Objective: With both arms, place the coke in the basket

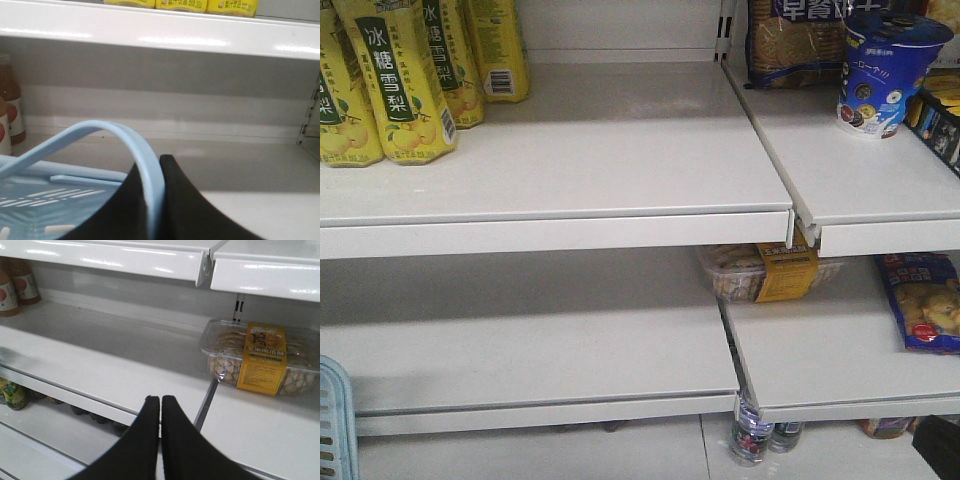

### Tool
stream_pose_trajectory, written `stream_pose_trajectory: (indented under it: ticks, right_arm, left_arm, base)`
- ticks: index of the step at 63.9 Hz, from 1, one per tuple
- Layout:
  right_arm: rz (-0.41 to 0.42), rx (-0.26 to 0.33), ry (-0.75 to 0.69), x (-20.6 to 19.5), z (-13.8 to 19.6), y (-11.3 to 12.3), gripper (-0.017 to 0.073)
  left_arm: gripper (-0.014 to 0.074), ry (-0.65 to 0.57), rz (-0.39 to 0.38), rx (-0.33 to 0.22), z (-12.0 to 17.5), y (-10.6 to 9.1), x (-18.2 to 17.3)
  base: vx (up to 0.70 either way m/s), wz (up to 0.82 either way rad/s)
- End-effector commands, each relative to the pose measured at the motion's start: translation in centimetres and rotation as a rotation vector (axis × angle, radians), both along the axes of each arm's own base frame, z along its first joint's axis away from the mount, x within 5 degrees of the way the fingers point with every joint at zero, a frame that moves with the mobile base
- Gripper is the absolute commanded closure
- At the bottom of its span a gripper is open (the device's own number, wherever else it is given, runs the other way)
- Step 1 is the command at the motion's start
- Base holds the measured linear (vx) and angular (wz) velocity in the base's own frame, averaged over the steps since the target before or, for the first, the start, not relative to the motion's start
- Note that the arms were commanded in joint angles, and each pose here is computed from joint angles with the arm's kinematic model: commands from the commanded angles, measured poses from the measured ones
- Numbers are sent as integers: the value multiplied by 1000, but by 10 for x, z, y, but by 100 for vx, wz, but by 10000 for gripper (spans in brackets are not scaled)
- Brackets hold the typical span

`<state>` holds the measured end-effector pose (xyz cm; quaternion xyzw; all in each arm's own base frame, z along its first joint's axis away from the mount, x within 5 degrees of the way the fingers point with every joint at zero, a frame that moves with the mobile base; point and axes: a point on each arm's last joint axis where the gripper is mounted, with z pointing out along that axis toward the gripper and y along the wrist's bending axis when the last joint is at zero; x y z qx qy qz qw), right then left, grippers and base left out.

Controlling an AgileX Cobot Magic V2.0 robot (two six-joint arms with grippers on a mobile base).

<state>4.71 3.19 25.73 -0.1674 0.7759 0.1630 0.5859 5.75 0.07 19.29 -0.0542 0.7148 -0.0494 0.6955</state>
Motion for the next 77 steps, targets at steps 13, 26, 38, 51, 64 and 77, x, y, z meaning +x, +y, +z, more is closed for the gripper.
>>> stream_pose_trajectory:
  ticks: [13,26,38,51,64,77]
  right_arm:
    - [-65,-290,-7,13,-60,-10,564]
    - [-70,-305,-16,11,-91,-12,564]
    - [-105,-186,-47,9,-87,-11,564]
    - [-263,-151,-63,9,-85,-20,564]
    - [-365,-290,-141,7,-82,-29,564]
    - [-360,-190,-121,7,-82,-26,564]
  left_arm:
    - [600,-163,-20,50,12,-2,-2]
    - [600,-163,-20,50,12,-2,-2]
    - [600,-163,-20,50,12,-2,-2]
    - [600,-163,-20,50,12,-2,-2]
    - [600,-163,-20,50,12,-2,-2]
    - [600,-164,-20,51,12,-2,-2]
  base:
    - [0,0]
    - [0,0]
    - [0,0]
    - [0,0]
    - [0,0]
    - [0,0]
